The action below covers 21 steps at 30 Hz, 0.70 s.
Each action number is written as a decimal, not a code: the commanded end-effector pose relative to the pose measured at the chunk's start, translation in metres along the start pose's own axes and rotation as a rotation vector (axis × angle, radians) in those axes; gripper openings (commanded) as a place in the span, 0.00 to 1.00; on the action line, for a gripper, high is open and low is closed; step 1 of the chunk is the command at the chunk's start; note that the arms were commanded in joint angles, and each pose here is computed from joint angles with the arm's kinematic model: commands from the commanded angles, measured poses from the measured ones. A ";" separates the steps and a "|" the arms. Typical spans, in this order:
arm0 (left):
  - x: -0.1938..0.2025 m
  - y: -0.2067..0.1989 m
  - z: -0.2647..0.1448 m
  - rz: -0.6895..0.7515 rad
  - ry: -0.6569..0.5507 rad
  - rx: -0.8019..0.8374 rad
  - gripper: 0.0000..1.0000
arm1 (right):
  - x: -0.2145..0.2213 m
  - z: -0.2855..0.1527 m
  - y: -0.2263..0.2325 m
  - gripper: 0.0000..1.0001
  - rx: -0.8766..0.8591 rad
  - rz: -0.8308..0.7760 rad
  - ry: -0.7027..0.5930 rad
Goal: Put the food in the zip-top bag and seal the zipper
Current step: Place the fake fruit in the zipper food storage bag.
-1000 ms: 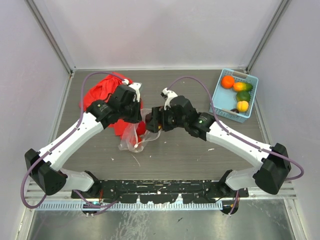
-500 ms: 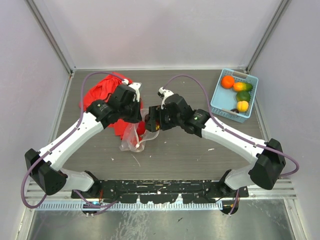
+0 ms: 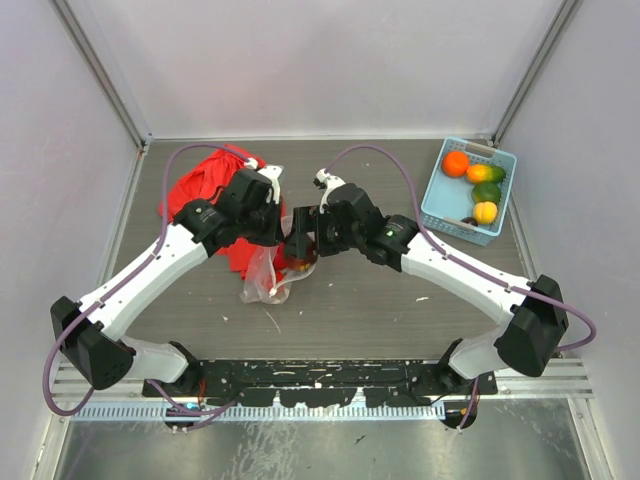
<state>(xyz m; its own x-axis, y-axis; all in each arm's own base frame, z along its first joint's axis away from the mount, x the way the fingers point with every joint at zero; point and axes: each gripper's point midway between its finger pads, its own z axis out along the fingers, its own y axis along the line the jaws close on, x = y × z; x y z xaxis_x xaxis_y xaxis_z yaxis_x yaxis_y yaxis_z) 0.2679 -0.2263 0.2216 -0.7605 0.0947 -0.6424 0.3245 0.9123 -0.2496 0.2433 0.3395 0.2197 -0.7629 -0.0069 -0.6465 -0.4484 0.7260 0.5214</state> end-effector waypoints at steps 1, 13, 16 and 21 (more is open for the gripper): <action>-0.013 -0.002 -0.004 -0.021 -0.043 0.008 0.00 | -0.024 -0.007 0.018 0.93 -0.036 0.016 -0.070; -0.012 0.002 -0.002 -0.044 -0.023 0.000 0.00 | -0.038 -0.020 0.020 0.94 -0.027 0.006 -0.132; -0.013 0.002 -0.003 -0.049 -0.024 0.000 0.00 | -0.044 -0.030 0.020 0.93 -0.013 -0.009 -0.157; -0.012 0.003 -0.002 -0.052 -0.021 0.000 0.00 | -0.037 -0.036 0.003 0.88 0.066 -0.017 -0.137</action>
<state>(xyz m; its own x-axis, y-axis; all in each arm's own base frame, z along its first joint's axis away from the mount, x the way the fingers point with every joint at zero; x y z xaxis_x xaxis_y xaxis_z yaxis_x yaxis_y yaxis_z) 0.2720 -0.2212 0.2162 -0.7801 0.0667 -0.6220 0.2838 0.9238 -0.2569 0.2495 0.3295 0.2286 -0.7452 0.0261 -0.6664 -0.4167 0.7619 0.4958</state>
